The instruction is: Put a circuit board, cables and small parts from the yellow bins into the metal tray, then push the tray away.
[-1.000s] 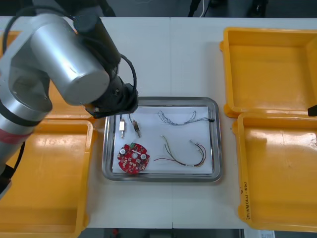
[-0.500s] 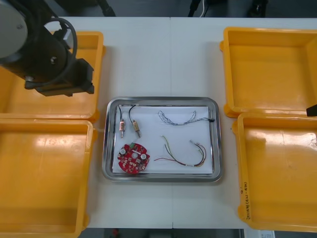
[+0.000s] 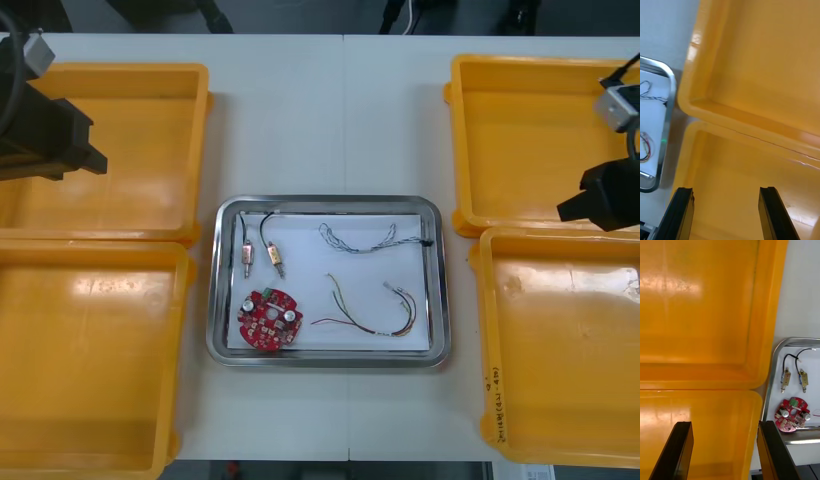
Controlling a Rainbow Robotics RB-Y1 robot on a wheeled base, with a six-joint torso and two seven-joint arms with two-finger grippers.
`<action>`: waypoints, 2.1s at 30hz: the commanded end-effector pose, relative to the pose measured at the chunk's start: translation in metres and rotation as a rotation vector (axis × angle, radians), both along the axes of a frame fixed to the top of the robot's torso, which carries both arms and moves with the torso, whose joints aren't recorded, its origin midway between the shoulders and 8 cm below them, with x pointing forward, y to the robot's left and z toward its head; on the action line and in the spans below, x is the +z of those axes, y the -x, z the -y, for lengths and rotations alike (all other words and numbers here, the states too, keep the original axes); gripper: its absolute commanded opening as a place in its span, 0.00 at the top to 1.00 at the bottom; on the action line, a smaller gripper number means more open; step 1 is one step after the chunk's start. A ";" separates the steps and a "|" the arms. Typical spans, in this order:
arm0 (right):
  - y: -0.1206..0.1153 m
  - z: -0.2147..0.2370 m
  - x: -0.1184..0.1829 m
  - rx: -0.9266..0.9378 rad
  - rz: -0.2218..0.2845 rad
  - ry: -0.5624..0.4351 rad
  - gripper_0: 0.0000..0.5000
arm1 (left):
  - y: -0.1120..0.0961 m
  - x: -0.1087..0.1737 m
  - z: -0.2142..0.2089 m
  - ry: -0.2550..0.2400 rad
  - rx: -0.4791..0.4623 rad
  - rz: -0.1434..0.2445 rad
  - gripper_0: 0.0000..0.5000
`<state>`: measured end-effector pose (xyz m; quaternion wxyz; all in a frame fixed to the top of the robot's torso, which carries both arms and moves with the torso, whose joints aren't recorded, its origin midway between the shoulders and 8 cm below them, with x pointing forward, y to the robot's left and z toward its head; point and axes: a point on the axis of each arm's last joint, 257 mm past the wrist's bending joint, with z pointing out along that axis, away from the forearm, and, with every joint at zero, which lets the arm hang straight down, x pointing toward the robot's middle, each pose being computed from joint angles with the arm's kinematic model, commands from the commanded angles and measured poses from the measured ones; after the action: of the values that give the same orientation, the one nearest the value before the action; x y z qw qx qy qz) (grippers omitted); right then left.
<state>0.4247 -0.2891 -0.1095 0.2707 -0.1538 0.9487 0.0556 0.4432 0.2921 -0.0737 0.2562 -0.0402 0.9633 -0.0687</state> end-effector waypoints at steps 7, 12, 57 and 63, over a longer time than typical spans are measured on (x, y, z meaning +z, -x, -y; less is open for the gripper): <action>0.015 -0.093 0.009 0.323 0.029 0.179 0.00 | 0.020 0.003 -0.054 -0.121 -0.107 0.033 0.00; 0.026 -0.138 -0.005 0.482 0.009 0.260 0.00 | 0.027 -0.002 -0.071 -0.129 -0.105 0.028 0.00; 0.090 -0.287 -0.155 1.120 0.026 0.603 0.00 | 0.063 -0.020 -0.116 -0.231 -0.063 -0.014 0.00; 0.096 -0.288 -0.169 1.144 0.034 0.623 0.00 | 0.063 -0.020 -0.116 -0.231 -0.063 -0.014 0.00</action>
<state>0.3421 -0.0144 -0.2686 0.1482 -0.6948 0.6974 -0.0944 0.3873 0.3926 -0.1060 0.2441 -0.0458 0.9686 -0.0108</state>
